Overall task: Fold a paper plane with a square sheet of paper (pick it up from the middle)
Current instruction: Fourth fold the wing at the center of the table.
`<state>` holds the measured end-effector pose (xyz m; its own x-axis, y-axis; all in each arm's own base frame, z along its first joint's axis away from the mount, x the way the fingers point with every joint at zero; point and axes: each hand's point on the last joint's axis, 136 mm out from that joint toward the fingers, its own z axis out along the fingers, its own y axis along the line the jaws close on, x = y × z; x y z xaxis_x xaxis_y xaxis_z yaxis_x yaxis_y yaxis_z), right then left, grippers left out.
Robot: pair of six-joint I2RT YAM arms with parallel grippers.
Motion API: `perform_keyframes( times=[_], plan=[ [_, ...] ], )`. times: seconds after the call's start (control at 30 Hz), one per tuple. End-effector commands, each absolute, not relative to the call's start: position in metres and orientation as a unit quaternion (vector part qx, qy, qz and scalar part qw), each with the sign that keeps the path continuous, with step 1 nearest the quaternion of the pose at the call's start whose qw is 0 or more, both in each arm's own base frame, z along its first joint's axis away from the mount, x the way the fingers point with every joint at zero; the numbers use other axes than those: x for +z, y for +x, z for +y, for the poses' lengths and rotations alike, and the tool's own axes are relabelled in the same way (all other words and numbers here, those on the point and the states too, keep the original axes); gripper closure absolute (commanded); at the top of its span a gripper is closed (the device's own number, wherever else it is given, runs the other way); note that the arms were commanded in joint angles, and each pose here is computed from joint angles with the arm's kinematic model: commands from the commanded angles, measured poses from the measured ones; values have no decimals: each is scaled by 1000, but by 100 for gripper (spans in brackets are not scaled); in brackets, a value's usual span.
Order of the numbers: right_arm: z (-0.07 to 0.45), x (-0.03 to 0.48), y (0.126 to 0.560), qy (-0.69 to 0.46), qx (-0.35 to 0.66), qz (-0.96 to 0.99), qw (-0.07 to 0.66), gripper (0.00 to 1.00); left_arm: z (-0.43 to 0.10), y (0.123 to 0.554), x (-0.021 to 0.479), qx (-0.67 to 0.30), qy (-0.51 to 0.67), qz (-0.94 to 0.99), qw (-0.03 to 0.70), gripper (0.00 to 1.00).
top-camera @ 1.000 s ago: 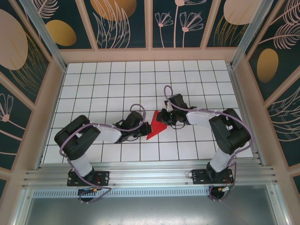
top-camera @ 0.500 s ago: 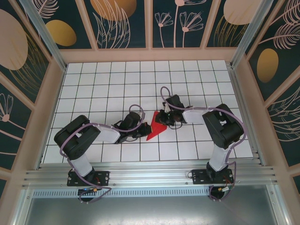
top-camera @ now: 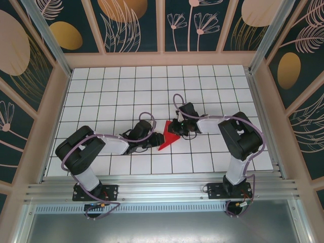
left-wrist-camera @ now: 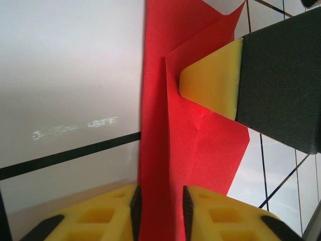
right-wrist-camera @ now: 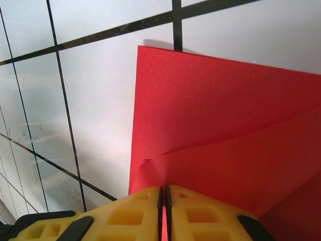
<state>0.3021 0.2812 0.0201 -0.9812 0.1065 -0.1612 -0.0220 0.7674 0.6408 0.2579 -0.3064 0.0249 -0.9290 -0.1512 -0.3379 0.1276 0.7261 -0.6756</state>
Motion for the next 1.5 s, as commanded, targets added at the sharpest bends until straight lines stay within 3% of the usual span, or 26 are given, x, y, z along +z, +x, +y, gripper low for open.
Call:
perform_keyframes(
  times=[0.0, 0.17, 0.43, 0.77, 0.93, 1.47],
  plan=[
    [285, 22, 305, 16, 338, 936, 96, 86, -302, 262, 21, -349, -4, 918, 190, 77],
    [288, 29, 306, 12, 346, 933, 100, 86, -300, 260, 16, -343, -8, 921, 183, 91],
    [292, 43, 308, 8, 357, 928, 109, 85, -291, 256, -6, -306, -16, 938, 162, 100],
    [292, 64, 301, 10, 378, 917, 126, 84, -283, 253, -19, -278, -19, 949, 149, 100],
    [302, 46, 288, 4, 378, 920, 99, 86, -282, 252, -23, -272, -18, 951, 144, 100],
    [276, 11, 300, 58, 358, 928, 87, 86, -263, 239, -49, -208, 10, 971, 113, 100]
  ],
)
